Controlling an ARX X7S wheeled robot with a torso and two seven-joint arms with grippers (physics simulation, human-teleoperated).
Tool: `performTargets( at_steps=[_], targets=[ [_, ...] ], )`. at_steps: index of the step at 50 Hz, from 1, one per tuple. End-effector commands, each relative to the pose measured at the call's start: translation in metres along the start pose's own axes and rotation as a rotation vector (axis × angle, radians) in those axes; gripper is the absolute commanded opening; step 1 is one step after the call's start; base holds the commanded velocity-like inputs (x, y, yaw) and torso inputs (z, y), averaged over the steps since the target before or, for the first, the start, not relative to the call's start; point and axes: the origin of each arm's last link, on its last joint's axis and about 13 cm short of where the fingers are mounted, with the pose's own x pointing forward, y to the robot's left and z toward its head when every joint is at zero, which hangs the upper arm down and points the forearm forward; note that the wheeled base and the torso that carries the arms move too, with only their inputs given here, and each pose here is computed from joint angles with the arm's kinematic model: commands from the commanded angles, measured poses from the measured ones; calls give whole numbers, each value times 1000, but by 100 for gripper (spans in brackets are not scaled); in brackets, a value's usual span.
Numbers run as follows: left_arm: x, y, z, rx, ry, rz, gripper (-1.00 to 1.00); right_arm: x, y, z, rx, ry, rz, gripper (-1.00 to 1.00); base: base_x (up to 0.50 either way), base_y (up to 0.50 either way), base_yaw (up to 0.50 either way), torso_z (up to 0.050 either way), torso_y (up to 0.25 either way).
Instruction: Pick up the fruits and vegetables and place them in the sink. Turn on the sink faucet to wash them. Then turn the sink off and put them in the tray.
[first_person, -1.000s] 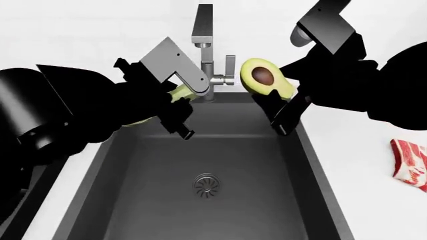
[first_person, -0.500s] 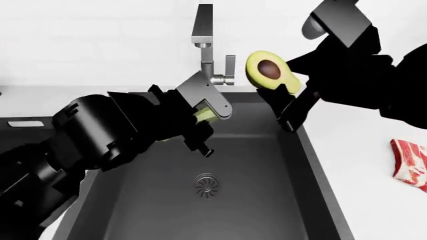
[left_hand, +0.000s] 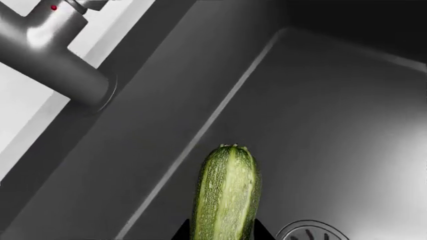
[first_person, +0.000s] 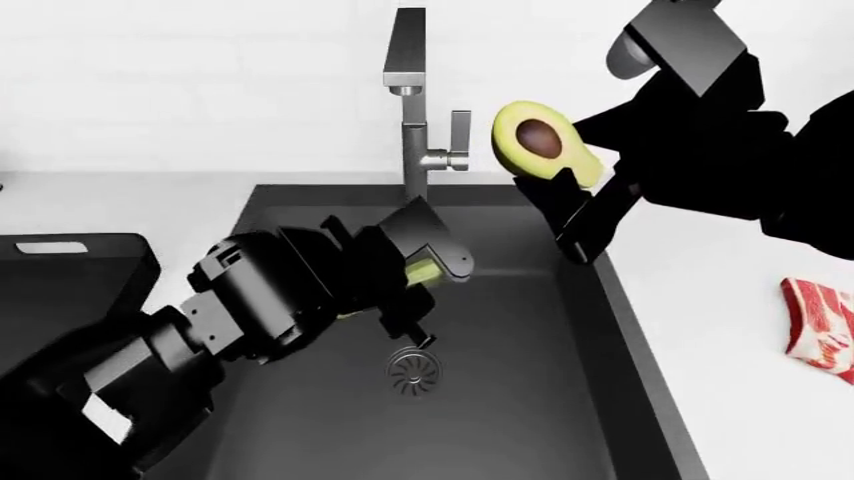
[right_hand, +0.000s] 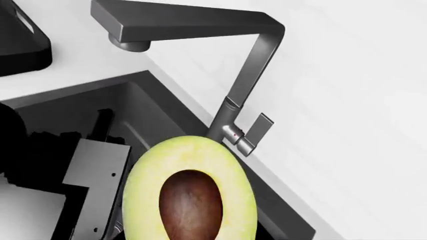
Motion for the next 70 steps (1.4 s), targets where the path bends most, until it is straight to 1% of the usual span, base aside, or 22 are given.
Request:
performTargets(
  at_steps=[1, 14, 24, 25, 33, 39, 47, 52, 59, 63, 70],
  targets=[
    [12, -7, -7, 5, 35, -27, -100, 1, 0, -1, -3, 0, -3, -100, 22, 0, 3, 0, 0],
    [19, -19, -16, 35, 80, -92, -100, 4, 0, -1, -2, 6, 2, -100, 23, 0, 1, 0, 0],
    [14, -21, -15, 40, 82, -110, -100, 4, 0, 0, -4, 11, 5, -100, 23, 0, 2, 0, 1],
    [12, -20, -14, 38, 79, -111, 100, 4, 1, 0, -5, 14, 8, -100, 23, 0, 3, 0, 0],
    [-6, -14, -5, 16, 37, -98, 100, -2, 1, 1, -9, 28, 16, -100, 24, 0, 2, 0, 0],
    [-25, -5, 4, -17, -30, -84, 100, -4, 0, 0, -8, 34, 10, -100, 24, 0, 1, 0, 0],
    [-54, 8, 13, -60, -99, -33, 100, -3, 3, -3, -16, 60, 43, -100, 24, 0, 0, 0, 0],
    [-67, 17, 13, -102, -132, 13, 100, -1, 5, -5, -19, 79, 64, -100, 24, 0, 0, 0, 0],
    [-86, 28, 15, -138, -168, 52, 100, 7, 8, -13, -26, 109, 114, -100, 24, 0, 0, 0, 0],
    [-99, 35, 15, -149, -174, 72, 100, 9, 10, -14, -25, 114, 122, -100, 25, 0, 1, 0, 0],
    [-118, 46, 13, -167, -144, 112, 100, 9, 11, -13, -24, 110, 123, -100, 25, 0, 0, 0, 0]
  ],
)
